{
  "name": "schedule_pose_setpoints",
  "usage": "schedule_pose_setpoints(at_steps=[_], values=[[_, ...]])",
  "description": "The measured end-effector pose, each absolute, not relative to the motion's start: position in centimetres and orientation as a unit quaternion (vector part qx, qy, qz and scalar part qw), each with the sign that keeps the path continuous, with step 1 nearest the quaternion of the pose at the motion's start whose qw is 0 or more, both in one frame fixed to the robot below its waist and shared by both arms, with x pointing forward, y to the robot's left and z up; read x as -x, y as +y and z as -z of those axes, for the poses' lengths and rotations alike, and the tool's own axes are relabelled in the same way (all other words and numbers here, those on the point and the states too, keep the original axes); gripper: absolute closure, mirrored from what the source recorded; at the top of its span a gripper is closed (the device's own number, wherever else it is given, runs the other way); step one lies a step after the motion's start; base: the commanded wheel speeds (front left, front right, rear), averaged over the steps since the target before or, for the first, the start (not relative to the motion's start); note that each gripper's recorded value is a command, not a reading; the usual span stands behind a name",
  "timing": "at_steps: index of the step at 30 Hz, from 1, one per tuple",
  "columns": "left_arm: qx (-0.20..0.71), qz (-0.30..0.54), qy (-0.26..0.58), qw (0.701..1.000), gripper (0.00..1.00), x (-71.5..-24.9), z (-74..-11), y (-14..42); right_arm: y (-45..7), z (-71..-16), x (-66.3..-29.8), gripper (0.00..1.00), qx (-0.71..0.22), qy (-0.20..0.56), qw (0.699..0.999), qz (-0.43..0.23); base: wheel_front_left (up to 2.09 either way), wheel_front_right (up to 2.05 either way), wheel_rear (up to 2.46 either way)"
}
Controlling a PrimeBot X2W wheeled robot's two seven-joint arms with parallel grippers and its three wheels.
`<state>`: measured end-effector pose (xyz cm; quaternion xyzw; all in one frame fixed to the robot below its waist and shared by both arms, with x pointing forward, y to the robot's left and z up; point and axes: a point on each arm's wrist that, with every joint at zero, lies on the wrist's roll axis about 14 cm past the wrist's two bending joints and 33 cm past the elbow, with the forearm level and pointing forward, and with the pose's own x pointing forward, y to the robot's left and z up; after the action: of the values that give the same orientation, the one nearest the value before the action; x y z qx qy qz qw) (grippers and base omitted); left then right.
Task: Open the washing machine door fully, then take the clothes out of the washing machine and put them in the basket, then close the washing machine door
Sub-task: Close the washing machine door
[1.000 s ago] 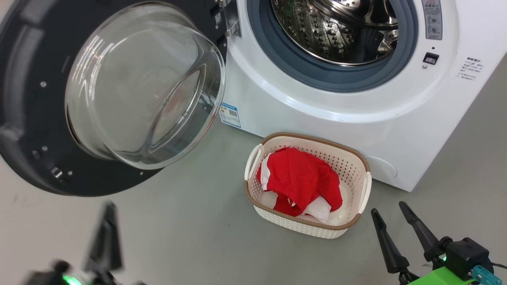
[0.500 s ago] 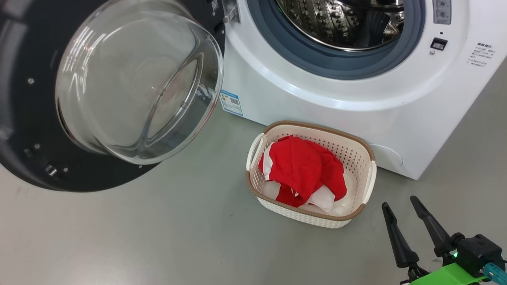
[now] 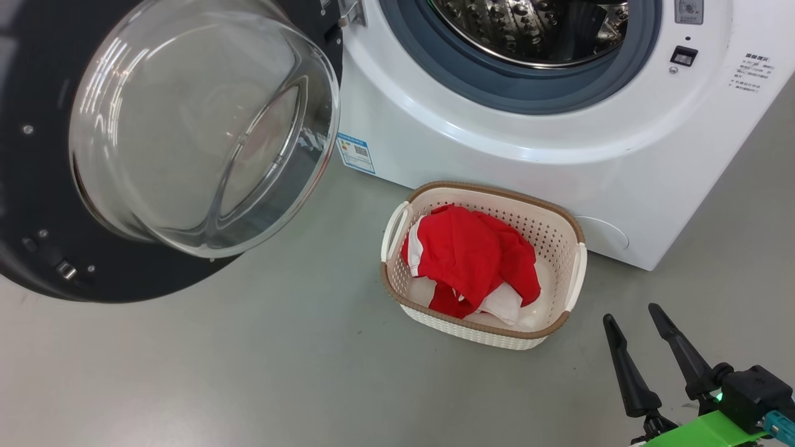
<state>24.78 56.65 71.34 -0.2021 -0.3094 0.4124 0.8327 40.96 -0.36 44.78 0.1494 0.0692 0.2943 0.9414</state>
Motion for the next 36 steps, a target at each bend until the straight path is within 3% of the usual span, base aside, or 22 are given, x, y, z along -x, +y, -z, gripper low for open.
schedule_pose_setpoints(at_steps=[6,10,27,36], values=[[0.311,-0.400,-0.153,0.849,1.00,-27.9,-63.9,56.1,-0.6,-44.6,-41.0,0.00,-0.145,0.070,0.942,-0.294,0.00,0.00,0.00],[0.329,-0.374,-0.065,0.865,1.00,-29.6,-61.0,54.5,-0.8,-44.5,-41.1,0.00,-0.141,0.070,0.943,-0.294,0.00,0.00,0.00],[0.365,-0.302,0.043,0.879,1.00,-31.5,-58.2,51.4,-1.4,-44.8,-40.9,0.00,-0.136,0.067,0.946,-0.288,0.00,0.00,0.00],[0.344,-0.234,0.067,0.907,1.00,-31.4,-59.2,49.1,-1.8,-45.2,-40.7,0.00,-0.138,0.061,0.948,-0.281,0.00,0.00,0.00]])
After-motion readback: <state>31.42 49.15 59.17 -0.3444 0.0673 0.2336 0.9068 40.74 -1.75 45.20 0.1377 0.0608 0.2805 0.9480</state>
